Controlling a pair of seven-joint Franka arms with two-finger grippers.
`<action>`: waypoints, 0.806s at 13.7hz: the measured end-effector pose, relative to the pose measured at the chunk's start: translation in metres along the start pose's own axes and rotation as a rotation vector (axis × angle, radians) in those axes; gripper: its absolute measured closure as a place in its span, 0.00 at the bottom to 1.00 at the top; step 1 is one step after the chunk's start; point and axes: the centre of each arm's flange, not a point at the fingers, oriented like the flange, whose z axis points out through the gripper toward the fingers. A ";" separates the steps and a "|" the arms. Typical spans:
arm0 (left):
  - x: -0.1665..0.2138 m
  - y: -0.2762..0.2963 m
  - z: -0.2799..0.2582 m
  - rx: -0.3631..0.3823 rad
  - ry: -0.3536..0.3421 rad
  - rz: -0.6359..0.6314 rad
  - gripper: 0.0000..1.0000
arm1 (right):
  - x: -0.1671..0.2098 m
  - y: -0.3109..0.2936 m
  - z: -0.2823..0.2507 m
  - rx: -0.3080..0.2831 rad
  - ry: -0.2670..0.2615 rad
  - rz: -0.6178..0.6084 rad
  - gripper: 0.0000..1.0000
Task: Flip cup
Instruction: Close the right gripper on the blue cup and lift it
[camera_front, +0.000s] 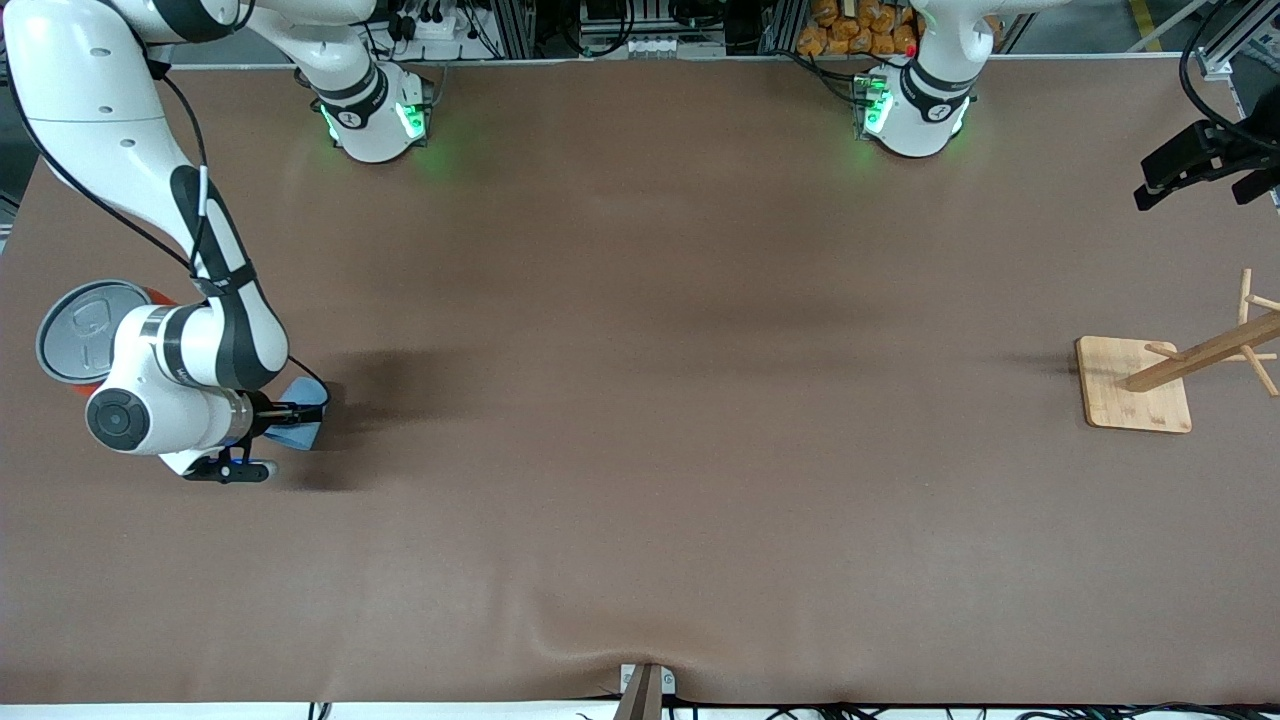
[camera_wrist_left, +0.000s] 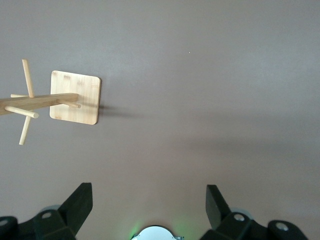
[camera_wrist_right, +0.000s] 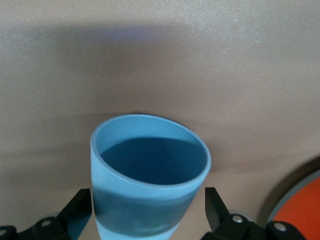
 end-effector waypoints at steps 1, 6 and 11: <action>0.000 0.000 0.000 0.000 0.000 0.000 0.00 | 0.000 0.000 0.002 0.000 -0.001 0.000 0.00; -0.001 0.000 -0.002 0.000 0.004 0.000 0.00 | 0.001 -0.001 0.004 0.001 -0.002 -0.002 0.00; -0.004 -0.001 -0.005 0.000 0.008 -0.003 0.00 | 0.002 -0.006 0.002 0.003 0.011 -0.013 0.19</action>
